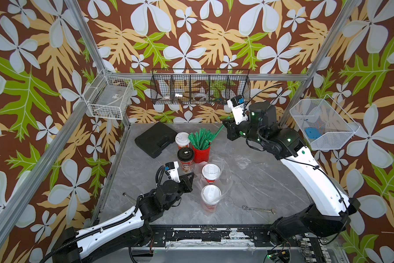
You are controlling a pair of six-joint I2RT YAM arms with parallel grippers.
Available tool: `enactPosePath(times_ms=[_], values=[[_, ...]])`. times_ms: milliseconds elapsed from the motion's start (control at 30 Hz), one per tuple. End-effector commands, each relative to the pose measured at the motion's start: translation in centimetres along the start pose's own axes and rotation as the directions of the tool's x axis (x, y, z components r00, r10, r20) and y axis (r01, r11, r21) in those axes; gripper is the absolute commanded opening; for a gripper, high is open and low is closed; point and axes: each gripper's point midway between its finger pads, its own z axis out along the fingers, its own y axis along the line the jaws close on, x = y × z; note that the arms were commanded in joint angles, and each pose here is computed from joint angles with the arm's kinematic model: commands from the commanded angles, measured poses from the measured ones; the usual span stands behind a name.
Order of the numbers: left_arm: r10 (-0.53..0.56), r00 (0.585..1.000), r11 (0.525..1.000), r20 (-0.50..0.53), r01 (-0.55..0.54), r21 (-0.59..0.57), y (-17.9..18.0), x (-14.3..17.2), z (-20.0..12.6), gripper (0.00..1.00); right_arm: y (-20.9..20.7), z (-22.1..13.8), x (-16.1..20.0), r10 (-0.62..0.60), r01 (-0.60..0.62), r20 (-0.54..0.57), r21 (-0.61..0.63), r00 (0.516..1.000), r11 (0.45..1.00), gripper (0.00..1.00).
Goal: Pack milk tea into plastic carrier bags
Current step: Pick up the straw from the container, then place the straw in the plastic carrier bag.
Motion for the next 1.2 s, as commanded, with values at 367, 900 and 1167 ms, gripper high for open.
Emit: enactPosePath(times_ms=[367, 900, 1167], values=[[0.025, 0.999, 1.0, 0.029, -0.025, 0.002, -0.9, -1.0, 0.2, 0.0, 6.1, -5.8, 2.3, -0.022, 0.016, -0.02, -0.293, 1.0, 0.956, 0.0], [0.034, 0.999, 0.999, 0.038, -0.034, -0.001, -1.2, -1.4, 0.3, 0.0, 7.7, -5.1, 6.7, -0.098, 0.041, -0.144, -0.356, 0.985, 0.934, 0.0], [0.032, 0.999, 0.999, 0.034, -0.032, -0.01, -1.1, -1.3, 0.4, 0.0, 9.2, -7.7, 5.8, -0.112, 0.07, -0.067, -0.454, 0.991, 0.888, 0.0]])
